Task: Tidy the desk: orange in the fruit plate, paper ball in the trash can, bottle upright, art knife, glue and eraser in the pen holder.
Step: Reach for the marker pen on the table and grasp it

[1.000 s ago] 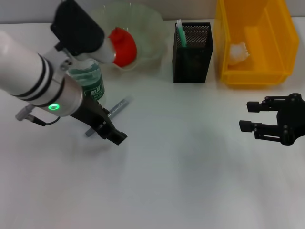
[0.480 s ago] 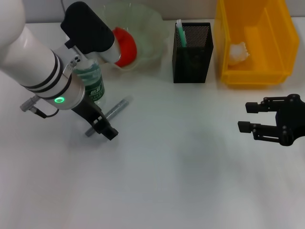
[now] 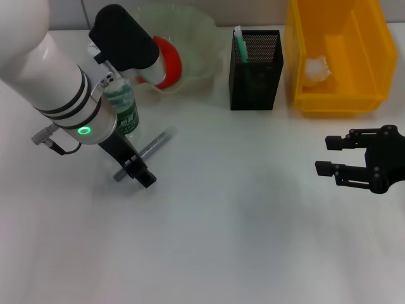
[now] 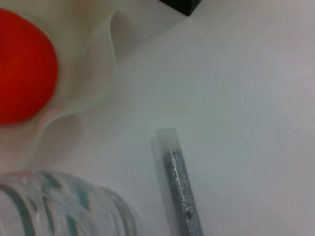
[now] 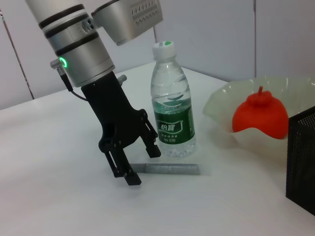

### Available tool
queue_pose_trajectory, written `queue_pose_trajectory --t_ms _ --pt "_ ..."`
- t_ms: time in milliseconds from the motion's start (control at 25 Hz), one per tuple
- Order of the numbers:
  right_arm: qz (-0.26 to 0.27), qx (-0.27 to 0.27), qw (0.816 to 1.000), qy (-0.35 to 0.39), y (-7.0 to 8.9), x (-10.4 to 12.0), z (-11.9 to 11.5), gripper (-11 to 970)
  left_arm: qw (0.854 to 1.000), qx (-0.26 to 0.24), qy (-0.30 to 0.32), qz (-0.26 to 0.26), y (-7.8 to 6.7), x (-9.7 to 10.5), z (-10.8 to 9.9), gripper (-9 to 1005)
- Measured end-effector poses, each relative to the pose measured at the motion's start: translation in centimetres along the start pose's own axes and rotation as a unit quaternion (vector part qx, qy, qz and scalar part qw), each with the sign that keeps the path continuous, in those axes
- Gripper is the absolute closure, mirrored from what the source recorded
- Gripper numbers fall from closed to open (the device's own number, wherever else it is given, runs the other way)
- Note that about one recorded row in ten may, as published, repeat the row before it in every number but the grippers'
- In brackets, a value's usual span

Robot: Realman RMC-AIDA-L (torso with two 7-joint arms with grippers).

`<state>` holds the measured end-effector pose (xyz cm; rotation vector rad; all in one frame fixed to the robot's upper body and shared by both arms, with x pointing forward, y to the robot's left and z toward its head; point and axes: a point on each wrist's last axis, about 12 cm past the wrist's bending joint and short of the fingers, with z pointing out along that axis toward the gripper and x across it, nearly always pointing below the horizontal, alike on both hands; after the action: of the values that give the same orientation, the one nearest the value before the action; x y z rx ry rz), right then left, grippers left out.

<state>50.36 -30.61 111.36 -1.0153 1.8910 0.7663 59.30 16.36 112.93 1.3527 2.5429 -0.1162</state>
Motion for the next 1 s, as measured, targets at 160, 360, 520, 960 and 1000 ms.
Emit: queue_pose_trajectory --t_ms 160,360,520,960,1000 --pt "0.000 0.001 1.000 -0.001 -0.05 -0.04 0.01 390 1.000 0.001 0.002 -0.002 0.21 -0.12 0.08 203" --pt "0.003 0.001 1.000 -0.003 -0.20 -0.06 0.08 388 1.000 0.003 0.003 -0.005 0.44 -0.28 0.17 203" --pt "0.003 0.001 1.000 -0.003 -0.24 -0.06 0.07 387 1.000 0.008 0.010 -0.007 0.53 -0.34 0.38 203" --pt "0.001 -0.001 1.000 -0.004 -0.32 -0.27 0.26 384 0.999 0.018 0.017 -0.023 0.98 -0.63 0.62 574" --pt "0.002 -0.002 1.000 -0.004 -0.32 -0.24 0.26 383 0.999 0.018 0.017 -0.023 0.98 -0.63 0.62 572"
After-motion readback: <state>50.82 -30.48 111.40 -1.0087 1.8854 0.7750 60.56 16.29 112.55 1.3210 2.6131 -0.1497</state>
